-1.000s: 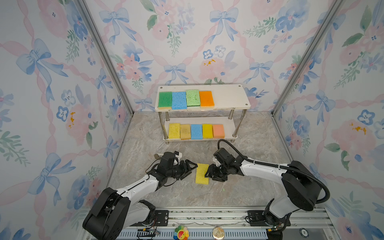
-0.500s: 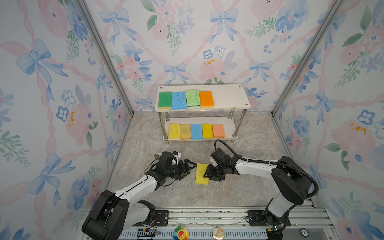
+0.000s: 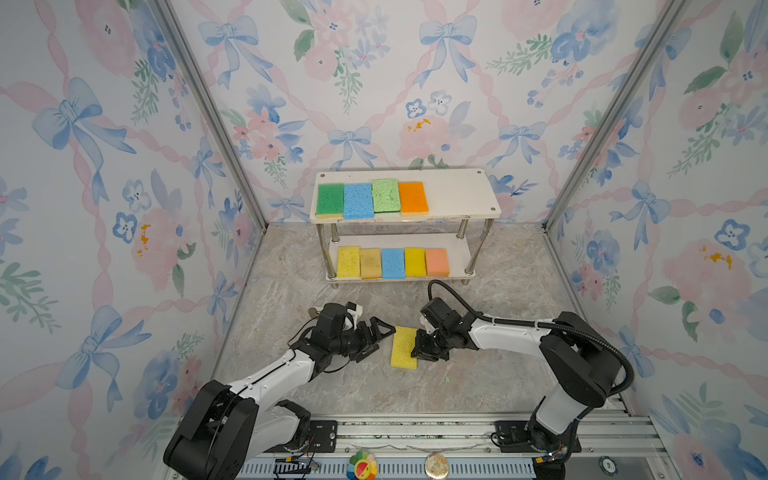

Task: Place and organize the cleaning sponges onto the shelf
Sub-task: 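Grasp the yellow sponge with the right gripper and lift it, then hold the yellow sponge up beside the left gripper with the right gripper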

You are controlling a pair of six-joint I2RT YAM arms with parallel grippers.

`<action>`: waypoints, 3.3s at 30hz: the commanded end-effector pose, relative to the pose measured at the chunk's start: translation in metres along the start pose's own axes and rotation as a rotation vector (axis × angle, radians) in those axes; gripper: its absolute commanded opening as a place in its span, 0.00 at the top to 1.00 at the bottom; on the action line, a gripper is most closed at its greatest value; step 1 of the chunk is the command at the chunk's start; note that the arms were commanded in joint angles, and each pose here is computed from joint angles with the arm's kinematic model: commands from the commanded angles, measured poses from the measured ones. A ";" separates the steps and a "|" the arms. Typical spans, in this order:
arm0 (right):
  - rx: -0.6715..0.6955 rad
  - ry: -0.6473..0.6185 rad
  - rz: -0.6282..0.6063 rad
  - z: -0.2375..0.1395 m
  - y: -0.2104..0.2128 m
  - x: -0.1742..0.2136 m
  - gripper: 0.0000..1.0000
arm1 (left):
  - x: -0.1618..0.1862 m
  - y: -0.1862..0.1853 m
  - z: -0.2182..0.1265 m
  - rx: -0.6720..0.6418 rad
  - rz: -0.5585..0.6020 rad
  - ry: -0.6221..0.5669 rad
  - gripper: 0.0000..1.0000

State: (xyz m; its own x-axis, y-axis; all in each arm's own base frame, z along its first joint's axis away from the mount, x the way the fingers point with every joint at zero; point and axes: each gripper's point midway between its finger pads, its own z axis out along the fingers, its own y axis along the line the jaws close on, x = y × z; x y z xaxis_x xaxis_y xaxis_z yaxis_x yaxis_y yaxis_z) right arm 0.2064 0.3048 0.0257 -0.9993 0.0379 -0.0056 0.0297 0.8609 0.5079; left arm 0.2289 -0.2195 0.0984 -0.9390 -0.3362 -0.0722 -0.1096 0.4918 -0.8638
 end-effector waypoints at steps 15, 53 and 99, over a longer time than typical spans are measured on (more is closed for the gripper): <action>-0.075 -0.097 -0.222 -0.166 0.028 -0.036 0.96 | -0.014 -0.093 -0.009 0.185 0.238 0.094 0.02; -0.319 -0.086 -0.430 -0.241 0.103 -0.014 0.95 | -0.026 -0.198 -0.023 0.436 0.275 0.070 0.66; -0.369 -0.337 -0.238 -0.243 0.120 -0.026 0.58 | -0.053 -0.206 -0.054 0.511 0.136 -0.086 0.89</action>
State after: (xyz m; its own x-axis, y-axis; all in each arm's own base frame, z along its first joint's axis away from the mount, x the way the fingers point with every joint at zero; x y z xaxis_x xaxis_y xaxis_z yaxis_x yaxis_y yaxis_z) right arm 0.2298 0.2788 0.2782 -0.9272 0.0824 -0.3653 -0.2243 0.6591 0.7179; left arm 0.2839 -0.2629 0.3028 -0.9107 -0.3567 -0.2082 0.1842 0.1004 -0.9777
